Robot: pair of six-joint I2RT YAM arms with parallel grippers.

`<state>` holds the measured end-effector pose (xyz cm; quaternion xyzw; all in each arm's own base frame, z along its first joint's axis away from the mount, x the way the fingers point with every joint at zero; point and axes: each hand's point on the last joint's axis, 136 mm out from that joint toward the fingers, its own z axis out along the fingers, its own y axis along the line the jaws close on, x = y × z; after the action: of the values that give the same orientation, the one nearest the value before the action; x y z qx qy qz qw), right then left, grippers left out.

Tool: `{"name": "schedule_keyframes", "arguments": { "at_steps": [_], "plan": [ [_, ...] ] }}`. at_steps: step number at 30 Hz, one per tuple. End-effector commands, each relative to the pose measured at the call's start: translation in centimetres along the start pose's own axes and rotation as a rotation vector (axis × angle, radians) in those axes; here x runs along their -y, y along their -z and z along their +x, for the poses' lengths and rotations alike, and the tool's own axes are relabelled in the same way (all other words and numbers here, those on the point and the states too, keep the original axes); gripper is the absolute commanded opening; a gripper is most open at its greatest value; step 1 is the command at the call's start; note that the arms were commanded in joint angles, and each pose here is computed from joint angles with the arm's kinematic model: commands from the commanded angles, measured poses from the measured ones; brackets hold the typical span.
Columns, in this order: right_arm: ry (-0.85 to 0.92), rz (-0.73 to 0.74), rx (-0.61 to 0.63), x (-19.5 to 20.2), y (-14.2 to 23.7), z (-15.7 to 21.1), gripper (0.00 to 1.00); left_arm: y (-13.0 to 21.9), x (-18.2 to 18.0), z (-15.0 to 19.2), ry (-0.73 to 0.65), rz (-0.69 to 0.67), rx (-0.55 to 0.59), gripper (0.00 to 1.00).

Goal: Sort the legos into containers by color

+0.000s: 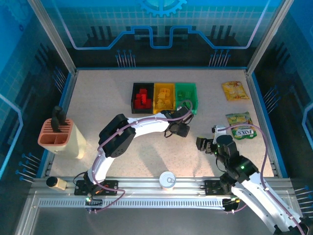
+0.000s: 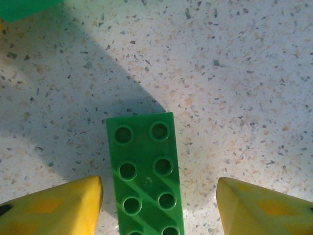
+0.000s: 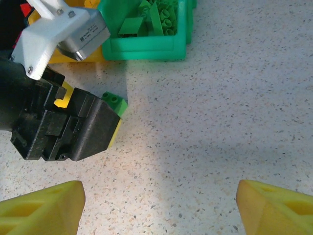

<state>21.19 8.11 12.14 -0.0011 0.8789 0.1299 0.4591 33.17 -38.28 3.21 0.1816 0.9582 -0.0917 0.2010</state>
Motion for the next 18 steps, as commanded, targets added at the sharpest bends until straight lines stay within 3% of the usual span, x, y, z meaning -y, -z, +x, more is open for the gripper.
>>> {"name": "schedule_keyframes", "arguments": {
  "at_steps": [1,10,18],
  "plan": [
    [-0.008,0.022,0.019,0.4,0.0,0.0,0.81,-0.3,0.0,0.2,-0.023,-0.005,-0.037,0.53],
    [0.005,0.031,0.016,0.3,-0.2,-0.1,0.81,0.2,-0.7,0.2,-0.051,-0.039,-0.033,0.39],
    [0.013,0.040,0.022,0.3,-0.2,-0.1,0.81,3.0,0.1,-2.5,-0.066,-0.014,0.050,0.39]
  ]
}}
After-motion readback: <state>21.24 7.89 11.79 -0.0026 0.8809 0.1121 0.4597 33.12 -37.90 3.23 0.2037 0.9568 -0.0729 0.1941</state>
